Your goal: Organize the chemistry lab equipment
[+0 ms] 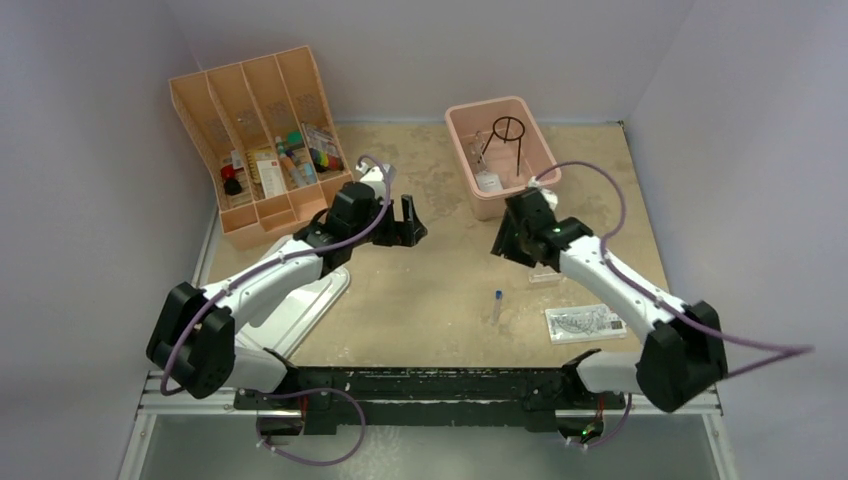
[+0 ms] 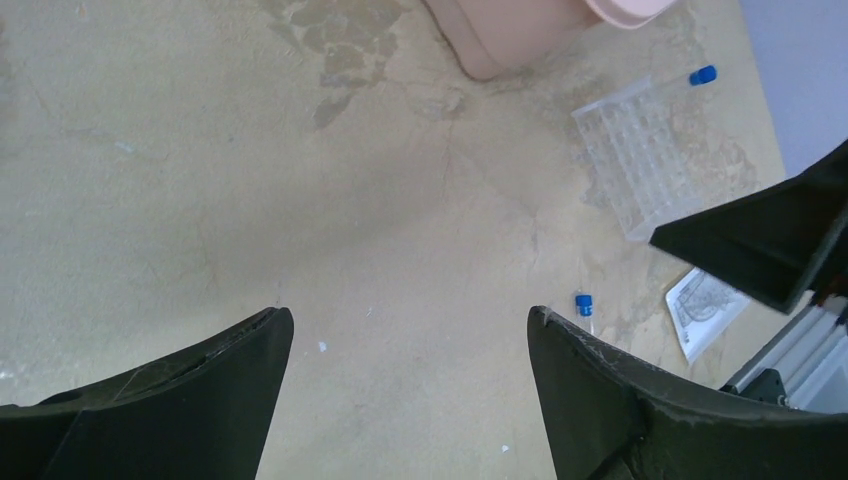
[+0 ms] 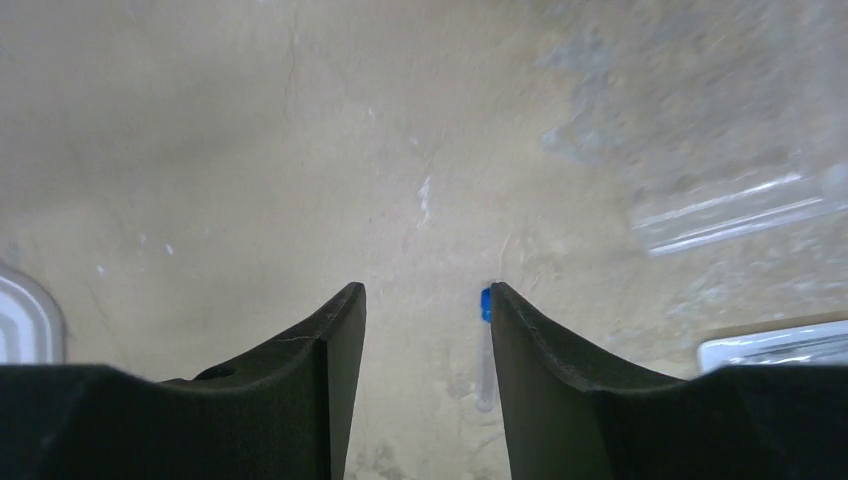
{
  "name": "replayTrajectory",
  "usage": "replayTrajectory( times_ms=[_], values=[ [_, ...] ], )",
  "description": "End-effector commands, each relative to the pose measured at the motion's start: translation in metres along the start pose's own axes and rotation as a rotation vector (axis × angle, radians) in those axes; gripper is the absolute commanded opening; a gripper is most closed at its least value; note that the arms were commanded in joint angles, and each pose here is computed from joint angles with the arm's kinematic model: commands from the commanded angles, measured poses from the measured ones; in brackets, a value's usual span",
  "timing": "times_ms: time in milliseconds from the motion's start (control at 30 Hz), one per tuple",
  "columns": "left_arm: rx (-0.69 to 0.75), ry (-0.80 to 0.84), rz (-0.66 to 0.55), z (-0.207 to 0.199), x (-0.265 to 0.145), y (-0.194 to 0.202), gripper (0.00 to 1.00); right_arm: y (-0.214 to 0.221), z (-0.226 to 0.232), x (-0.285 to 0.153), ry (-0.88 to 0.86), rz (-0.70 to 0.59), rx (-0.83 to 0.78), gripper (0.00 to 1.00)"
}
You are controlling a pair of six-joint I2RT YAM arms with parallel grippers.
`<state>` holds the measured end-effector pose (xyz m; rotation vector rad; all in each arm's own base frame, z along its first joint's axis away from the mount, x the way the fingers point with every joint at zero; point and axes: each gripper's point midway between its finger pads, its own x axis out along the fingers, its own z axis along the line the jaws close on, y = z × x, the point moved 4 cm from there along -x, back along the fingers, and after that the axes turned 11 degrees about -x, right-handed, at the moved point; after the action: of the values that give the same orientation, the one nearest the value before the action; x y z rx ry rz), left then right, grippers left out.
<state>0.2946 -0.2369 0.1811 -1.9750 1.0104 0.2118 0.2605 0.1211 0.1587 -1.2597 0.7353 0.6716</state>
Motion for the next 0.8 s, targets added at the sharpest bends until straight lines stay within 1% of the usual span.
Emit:
replayTrajectory(
  times_ms=[0,67,167,267,400,500,667,767],
  values=[
    [-0.024,-0.04,-0.073,0.006,-0.016,-0.008,0.88,0.036,0.016,0.022,0.081,0.115,0.047,0.5],
    [-0.018,-0.051,-0.087,0.008,-0.021,-0.009,0.89,0.047,0.017,0.031,0.115,0.161,0.055,0.46],
    [-0.013,-0.071,-0.105,0.012,-0.026,-0.009,0.91,0.056,0.015,0.039,0.146,0.188,0.05,0.45],
    [-0.017,-0.09,-0.126,0.016,-0.029,-0.011,0.94,0.062,0.014,0.044,0.144,0.212,0.028,0.47],
    [-0.018,-0.097,-0.138,0.019,-0.029,-0.011,0.94,0.078,0.011,0.051,0.17,0.299,0.001,0.51],
    [-0.015,-0.098,-0.135,0.02,-0.028,-0.011,0.94,0.088,0.01,0.057,0.178,0.35,-0.008,0.51],
    [-0.013,-0.1,-0.111,0.023,-0.024,-0.007,0.92,0.095,0.011,0.063,0.178,0.385,-0.009,0.47],
    [-0.015,-0.102,-0.102,0.024,-0.022,-0.006,0.9,0.098,0.011,0.066,0.183,0.404,-0.017,0.42]
  ],
)
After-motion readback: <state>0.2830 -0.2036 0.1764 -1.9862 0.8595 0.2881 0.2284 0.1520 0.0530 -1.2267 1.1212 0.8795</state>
